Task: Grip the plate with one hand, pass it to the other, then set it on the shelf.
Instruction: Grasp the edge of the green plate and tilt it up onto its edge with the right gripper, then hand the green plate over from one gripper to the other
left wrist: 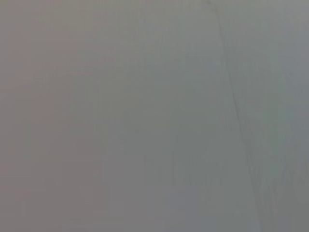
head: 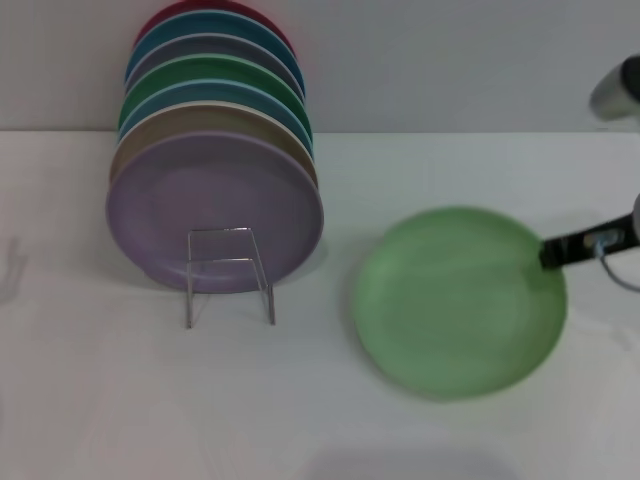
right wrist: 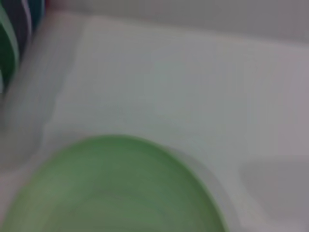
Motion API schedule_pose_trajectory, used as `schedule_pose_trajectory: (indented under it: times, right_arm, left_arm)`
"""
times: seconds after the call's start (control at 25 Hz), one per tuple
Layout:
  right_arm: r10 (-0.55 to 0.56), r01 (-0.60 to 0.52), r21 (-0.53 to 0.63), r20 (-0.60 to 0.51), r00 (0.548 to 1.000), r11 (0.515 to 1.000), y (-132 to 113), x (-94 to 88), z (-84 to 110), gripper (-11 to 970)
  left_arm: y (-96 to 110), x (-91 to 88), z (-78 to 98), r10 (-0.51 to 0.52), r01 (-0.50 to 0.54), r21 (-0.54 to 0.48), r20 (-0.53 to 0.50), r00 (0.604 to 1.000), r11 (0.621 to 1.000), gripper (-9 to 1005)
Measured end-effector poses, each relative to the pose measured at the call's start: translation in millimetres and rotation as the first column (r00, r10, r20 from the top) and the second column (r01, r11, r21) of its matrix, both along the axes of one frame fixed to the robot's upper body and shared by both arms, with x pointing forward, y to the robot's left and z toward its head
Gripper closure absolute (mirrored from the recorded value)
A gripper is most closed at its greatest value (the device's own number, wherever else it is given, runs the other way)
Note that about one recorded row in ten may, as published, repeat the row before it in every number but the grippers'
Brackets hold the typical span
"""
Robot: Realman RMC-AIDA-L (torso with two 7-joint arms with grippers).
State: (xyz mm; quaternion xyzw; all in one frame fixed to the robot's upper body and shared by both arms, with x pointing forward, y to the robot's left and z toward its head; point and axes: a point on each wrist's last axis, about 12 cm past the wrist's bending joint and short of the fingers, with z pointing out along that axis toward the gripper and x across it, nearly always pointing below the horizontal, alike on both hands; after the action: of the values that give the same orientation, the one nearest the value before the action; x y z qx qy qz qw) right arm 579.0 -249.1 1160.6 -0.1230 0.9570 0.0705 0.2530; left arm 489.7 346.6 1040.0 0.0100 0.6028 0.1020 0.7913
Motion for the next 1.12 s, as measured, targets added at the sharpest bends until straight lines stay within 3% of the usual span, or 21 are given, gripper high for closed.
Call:
schedule_pose_trajectory:
  times: [0.12, 0.36, 0.48, 0.52, 0.56, 0.6, 0.8, 0.84, 0.92, 1.04, 1.12]
  right_arm:
    - [0.0, -0.003, 0.026, 0.115, 0.993, 1.0, -0.7, -7.7, 25.6, 940]
    - [0.012, -0.024, 0.043, 0.269, 0.963, 0.999, 0.5, -19.6, 56.3, 942]
    - [0.035, -0.048, 0.024, 0.388, 0.921, 0.999, 2.9, -31.6, 72.0, 942]
    - [0.057, -0.067, 0.005, 0.478, 0.877, 0.998, 4.4, -40.5, 78.3, 942]
    - [0.057, -0.067, 0.005, 0.478, 0.877, 0.998, 4.4, -40.5, 78.3, 942]
    - [0.073, -0.083, -0.006, 0.53, 0.845, 0.997, 6.2, -45.6, 79.9, 942]
    - [0.144, -0.188, -0.022, 0.733, 0.665, 0.982, 23.1, -65.8, 70.5, 942]
    - [0.144, -0.201, -0.015, 0.749, 0.646, 0.979, 26.1, -67.7, 65.3, 942]
    - [0.172, -0.231, -0.042, 0.795, 0.582, 0.972, 39.8, -69.5, 42.4, 942]
    - [0.189, -0.235, -0.066, 0.812, 0.552, 0.97, 47.7, -72.0, 29.1, 942]
    - [0.209, -0.231, -0.098, 0.825, 0.525, 0.968, 54.4, -74.5, 15.8, 942]
  left_arm:
    - [-0.2, 0.2, 0.7, 0.0, 0.0, -0.001, 0.005, 1.0, 1.0, 277]
    - [-1.5, 0.2, 3.7, -0.003, 0.003, -0.016, 0.029, 1.0, 1.0, 280]
    - [-2.4, -0.8, 4.8, -0.023, 0.026, -0.067, 0.046, 0.999, 0.997, 282]
    - [-2.8, -1.0, 5.6, -0.038, 0.043, -0.092, 0.055, 0.998, 0.995, 282]
    - [-3.3, -0.9, 6.3, -0.057, 0.063, -0.111, 0.061, 0.997, 0.992, 283]
    - [-3.6, -0.3, 7.2, -0.071, 0.079, -0.121, 0.066, 0.995, 0.99, 283]
    - [-4.9, 3.7, 22.9, -0.248, 0.267, -0.145, 0.135, 0.959, 0.953, 286]
    - [-6.1, 6.4, 32.7, -0.332, 0.356, -0.147, 0.165, 0.929, 0.923, 286]
    - [-7.0, 11.7, 41.7, -0.398, 0.427, -0.161, 0.181, 0.899, 0.89, 287]
    - [-5.6, 22.3, 60.2, -0.512, 0.543, -0.192, 0.187, 0.838, 0.818, 289]
    - [-5.2, 27.7, 69.9, -0.557, 0.586, -0.187, 0.184, 0.81, 0.789, 290]
